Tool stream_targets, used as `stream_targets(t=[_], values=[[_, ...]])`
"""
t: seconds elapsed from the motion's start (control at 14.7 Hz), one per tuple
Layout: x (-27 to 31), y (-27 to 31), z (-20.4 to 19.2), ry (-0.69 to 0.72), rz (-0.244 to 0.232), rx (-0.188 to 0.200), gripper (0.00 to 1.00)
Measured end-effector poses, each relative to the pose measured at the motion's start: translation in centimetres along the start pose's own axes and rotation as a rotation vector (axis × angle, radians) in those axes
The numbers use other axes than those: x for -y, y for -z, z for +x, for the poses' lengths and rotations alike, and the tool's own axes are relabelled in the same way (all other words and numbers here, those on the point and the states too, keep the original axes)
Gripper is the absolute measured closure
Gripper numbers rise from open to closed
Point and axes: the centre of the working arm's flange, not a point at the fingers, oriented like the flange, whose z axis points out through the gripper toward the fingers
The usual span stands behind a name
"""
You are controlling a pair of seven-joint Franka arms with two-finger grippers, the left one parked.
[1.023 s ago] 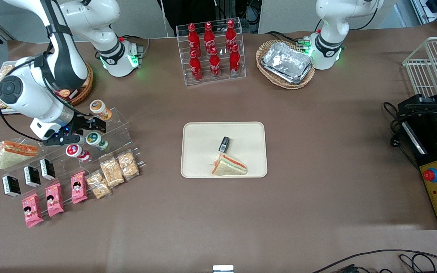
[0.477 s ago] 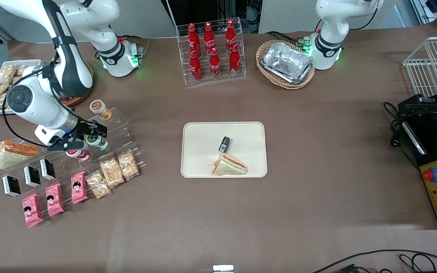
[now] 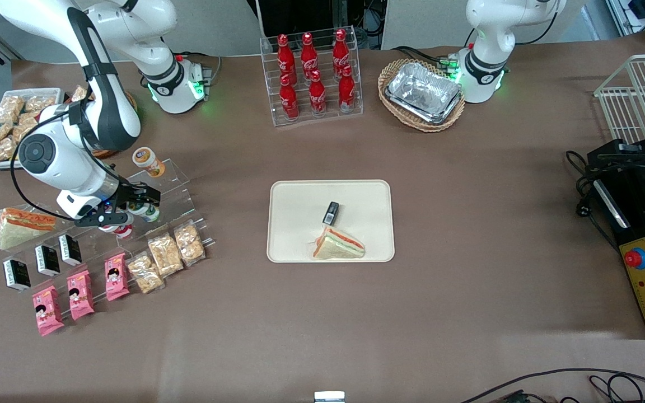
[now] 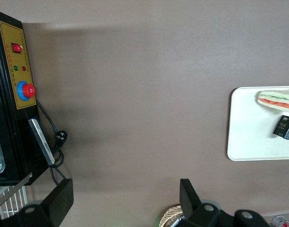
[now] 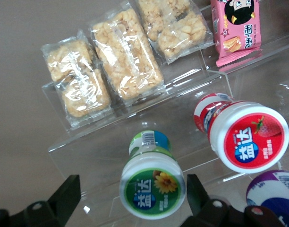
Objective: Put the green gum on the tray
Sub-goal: 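Lower the open right gripper around the green-label yogurt bottle, then close the right gripper on the green-label bottle and lift it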
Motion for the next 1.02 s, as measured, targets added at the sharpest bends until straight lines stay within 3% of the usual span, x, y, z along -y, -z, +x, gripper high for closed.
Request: stream_targets(t=[0.55,0.75,0.95,1.02], values=[[-1.4,-1.2,0.4,-0.009,-0.025,-0.005,0.01],[-1.4,-1.3,0.4,-0.008,-0.026,-0.004,0.10],[-1.4,-1.3,0.4,0.010,-0.026,-0.005,0.41],[-1.3,-1.3,0.4,0.015,-0.026,-0.006,0.41]])
